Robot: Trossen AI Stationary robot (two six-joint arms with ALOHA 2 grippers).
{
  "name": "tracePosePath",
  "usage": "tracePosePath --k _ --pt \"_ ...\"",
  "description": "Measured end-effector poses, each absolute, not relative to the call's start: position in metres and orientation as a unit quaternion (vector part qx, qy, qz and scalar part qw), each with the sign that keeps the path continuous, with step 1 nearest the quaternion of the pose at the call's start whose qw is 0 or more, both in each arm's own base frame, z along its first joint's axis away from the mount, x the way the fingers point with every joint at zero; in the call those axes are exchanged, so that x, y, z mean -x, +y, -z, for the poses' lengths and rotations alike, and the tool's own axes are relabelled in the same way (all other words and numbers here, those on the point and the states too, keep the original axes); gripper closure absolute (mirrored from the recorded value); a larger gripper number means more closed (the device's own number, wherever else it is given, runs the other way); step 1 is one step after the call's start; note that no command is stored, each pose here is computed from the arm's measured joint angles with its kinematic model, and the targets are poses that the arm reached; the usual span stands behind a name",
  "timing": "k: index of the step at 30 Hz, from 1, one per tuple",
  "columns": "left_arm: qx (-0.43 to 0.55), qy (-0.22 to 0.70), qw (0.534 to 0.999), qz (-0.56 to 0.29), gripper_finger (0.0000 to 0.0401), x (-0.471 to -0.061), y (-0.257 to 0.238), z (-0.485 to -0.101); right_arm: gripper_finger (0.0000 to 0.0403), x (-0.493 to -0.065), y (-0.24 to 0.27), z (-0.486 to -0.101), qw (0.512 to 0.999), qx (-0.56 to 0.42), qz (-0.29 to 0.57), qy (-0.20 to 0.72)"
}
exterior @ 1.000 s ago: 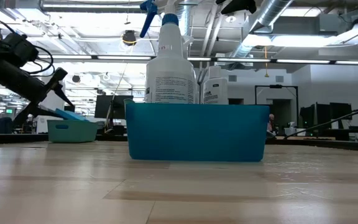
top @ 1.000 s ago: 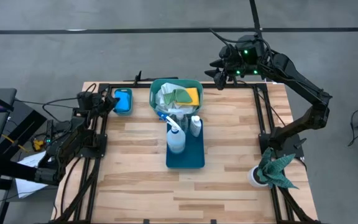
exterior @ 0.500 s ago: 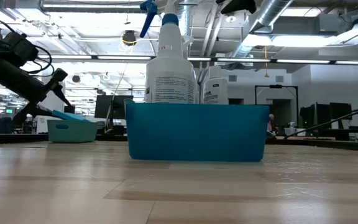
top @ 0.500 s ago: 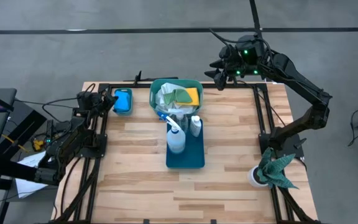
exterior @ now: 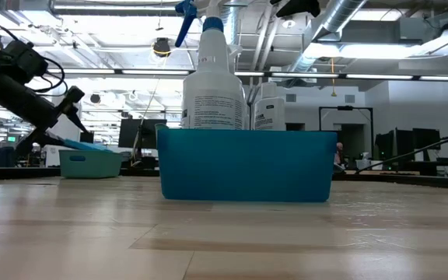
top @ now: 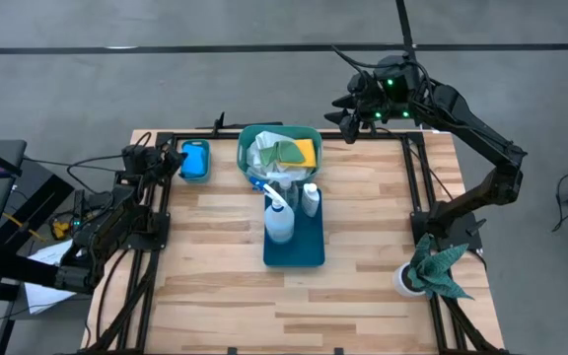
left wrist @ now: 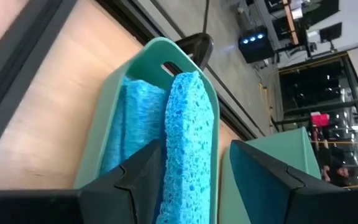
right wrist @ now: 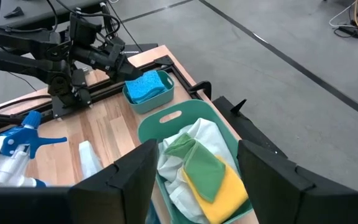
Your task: Pick & Place Kitchen Items
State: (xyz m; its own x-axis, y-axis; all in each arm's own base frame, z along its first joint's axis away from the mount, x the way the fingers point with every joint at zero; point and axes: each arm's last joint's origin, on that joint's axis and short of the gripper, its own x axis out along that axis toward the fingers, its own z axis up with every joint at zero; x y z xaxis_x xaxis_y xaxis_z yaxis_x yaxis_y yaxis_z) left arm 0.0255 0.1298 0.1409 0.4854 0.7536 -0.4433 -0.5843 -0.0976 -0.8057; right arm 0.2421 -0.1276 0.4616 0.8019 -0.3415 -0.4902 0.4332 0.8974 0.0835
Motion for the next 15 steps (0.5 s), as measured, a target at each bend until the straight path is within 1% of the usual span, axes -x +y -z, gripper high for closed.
tracePosePath --k 12,15 --pt "0.537 -0.085 0.667 -0.509 0.0213 -0.0248 0.1308 -0.1420 0.0188 -0.2421 -0.1275 -0.4616 0.944 -0.097 0.204 0.239" --pt "0.540 -0.093 0.661 -0.514 0.0213 -0.0234 0.1312 -0.1423 0.0188 -0.2421 -0.1275 -0.4615 0.944 -0.097 0.204 0.239"
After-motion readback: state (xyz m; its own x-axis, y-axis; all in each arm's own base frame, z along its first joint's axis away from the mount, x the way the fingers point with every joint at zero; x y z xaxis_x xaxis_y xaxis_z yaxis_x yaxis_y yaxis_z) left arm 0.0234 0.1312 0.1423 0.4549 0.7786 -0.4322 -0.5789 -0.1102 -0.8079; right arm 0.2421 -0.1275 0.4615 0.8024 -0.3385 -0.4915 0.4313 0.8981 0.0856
